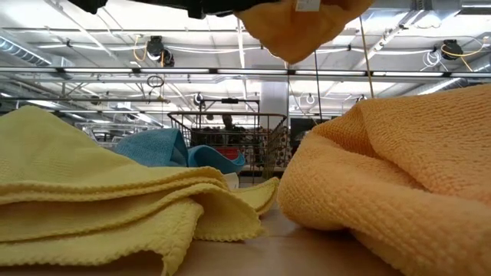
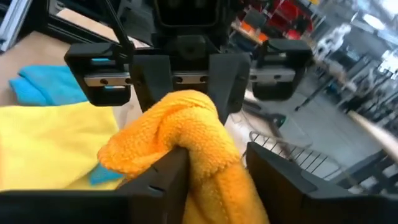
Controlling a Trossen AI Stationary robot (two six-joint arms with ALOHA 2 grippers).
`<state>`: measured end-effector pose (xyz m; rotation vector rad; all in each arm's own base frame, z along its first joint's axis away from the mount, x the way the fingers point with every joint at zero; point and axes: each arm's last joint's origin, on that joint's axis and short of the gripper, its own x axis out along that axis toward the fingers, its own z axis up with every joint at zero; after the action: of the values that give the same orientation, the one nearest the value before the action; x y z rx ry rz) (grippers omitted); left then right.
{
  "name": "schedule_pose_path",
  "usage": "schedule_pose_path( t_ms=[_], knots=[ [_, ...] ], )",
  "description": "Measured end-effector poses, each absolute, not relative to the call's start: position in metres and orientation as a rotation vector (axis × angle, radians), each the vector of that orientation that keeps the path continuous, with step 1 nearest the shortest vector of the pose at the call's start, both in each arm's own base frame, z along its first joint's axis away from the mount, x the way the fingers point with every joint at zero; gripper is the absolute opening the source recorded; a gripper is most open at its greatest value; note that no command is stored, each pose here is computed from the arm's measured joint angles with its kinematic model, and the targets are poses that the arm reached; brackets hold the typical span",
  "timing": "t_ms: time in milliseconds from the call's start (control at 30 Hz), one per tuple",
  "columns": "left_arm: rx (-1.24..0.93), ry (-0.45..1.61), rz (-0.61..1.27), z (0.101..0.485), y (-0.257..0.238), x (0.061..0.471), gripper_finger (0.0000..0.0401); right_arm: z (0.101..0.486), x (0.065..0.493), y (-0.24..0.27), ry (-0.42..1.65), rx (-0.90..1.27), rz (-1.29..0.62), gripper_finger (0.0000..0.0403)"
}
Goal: Sort microfiber towel by color & place in baskets
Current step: Put the top orange microfiber cloth into the left transparent bin
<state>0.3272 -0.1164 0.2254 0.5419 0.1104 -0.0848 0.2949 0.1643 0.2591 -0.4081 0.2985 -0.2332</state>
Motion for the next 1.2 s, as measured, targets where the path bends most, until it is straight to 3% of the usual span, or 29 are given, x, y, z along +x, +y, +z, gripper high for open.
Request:
schedule_pose_path(
  t_ms=[300, 500, 767, 1200],
  knots=[
    [0.545, 0.089, -0.082, 0.230, -0.118, 0.325, 0.0070, 0.266, 0.284, 0.165, 0.525, -0.225, -0.255, 0.0227],
    [0.542, 0.083, -0.059, 0.235, -0.117, 0.323, 0.0070, 0.279, 0.275, 0.169, 0.656, -0.154, -0.207, 0.0244],
    [0.516, 0.087, -0.019, 0.236, -0.116, 0.323, 0.0070, 0.280, 0.259, 0.183, 0.704, 0.007, -0.231, 0.0215],
    [0.478, 0.074, 0.026, 0.238, -0.114, 0.323, 0.0073, 0.286, 0.265, 0.186, 0.549, -0.040, -0.327, 0.0155]
  ],
)
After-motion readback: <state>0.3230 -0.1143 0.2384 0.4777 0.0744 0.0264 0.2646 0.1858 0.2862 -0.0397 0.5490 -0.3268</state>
